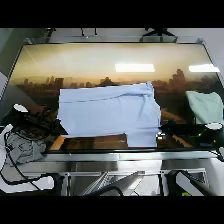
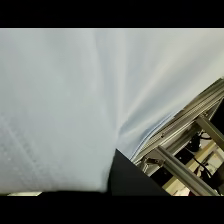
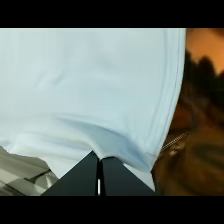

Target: Fold the shirts.

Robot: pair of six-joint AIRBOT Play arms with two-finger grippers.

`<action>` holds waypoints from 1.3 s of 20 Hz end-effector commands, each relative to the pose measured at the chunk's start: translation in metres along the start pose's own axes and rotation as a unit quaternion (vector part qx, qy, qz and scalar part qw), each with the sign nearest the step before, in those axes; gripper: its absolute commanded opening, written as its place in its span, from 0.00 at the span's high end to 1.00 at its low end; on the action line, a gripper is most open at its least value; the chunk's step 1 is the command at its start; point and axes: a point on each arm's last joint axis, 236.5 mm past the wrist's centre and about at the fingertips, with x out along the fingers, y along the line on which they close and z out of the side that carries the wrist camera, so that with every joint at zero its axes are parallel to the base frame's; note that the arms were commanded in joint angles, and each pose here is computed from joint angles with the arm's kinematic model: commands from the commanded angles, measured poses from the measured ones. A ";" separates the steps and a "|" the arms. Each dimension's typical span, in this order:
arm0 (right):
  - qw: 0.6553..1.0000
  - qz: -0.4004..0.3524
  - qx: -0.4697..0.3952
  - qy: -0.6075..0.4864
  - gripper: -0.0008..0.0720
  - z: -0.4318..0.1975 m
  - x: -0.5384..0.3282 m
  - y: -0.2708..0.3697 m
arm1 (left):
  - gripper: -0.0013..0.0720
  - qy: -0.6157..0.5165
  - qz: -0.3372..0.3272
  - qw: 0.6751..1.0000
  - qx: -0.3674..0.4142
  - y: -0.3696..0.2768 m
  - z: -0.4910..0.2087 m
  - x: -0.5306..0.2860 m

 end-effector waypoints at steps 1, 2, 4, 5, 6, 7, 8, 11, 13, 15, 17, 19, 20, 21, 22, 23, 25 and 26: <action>0.999 0.010 -0.045 -0.027 0.97 0.007 -0.019 0.021 | 0.96 -0.019 0.025 0.999 -0.020 0.014 -0.009 -0.016; 0.997 0.025 -0.063 -0.045 0.97 0.012 -0.023 0.036 | 0.96 -0.020 0.025 0.999 -0.021 0.014 -0.010 -0.017; 0.988 0.055 -0.094 -0.113 0.97 0.036 -0.037 0.067 | 0.96 -0.029 0.030 0.999 -0.019 0.010 -0.005 -0.023; 0.983 0.057 -0.109 -0.138 0.97 0.049 -0.042 0.075 | 0.96 -0.039 0.038 0.998 -0.013 0.006 0.003 -0.030; 0.980 0.051 -0.119 -0.147 0.97 0.060 -0.040 0.080 | 0.96 -0.056 0.047 0.997 -0.003 0.001 0.014 -0.040; 0.980 0.049 -0.128 -0.145 0.97 0.069 -0.034 0.085 | 0.96 -0.076 0.058 0.995 0.010 -0.005 0.028 -0.051; 0.979 0.048 -0.139 -0.138 0.97 0.078 -0.025 0.091 | 0.96 -0.095 0.069 0.993 0.030 -0.013 0.043 -0.064; 0.973 0.043 -0.181 -0.133 0.97 0.126 0.007 0.115 | 0.96 -0.133 0.088 0.986 0.056 -0.029 0.084 -0.093; 0.968 0.032 -0.195 -0.154 0.97 0.171 0.025 0.124 | 0.96 -0.149 0.092 0.982 0.064 -0.029 0.115 -0.106; 0.967 0.032 -0.199 -0.153 0.97 0.204 0.045 0.125 | 0.96 -0.157 0.094 0.981 0.066 -0.020 0.146 -0.110; 0.971 0.038 -0.196 -0.132 0.97 0.218 0.073 0.117 | 0.96 -0.151 0.092 0.982 0.061 -0.006 0.170 -0.104; 0.976 0.034 -0.185 -0.110 0.97 0.219 0.101 0.101 | 0.96 -0.136 0.089 0.985 0.061 0.007 0.192 -0.088; 0.979 0.028 -0.176 -0.102 0.97 0.217 0.114 0.090 | 0.96 -0.129 0.087 0.986 0.059 0.013 0.201 -0.081; 0.981 0.024 -0.170 -0.094 0.97 0.214 0.125 0.080 | 0.96 -0.118 0.086 0.987 0.062 0.016 0.209 -0.072; 0.983 0.019 -0.164 -0.083 0.97 0.210 0.134 0.069 | 0.96 -0.105 0.084 0.989 0.066 0.017 0.214 -0.063; 0.984 0.012 -0.163 -0.073 0.97 0.206 0.140 0.060 | 0.96 -0.091 0.083 0.990 0.070 0.019 0.218 -0.054; 0.984 0.006 -0.164 -0.063 0.97 0.202 0.145 0.052 | 0.96 -0.060 0.078 0.992 0.074 0.020 0.219 -0.044; 0.984 0.004 -0.168 -0.064 0.97 0.203 0.143 0.053 | 0.96 -0.056 0.076 0.993 0.070 0.020 0.221 -0.045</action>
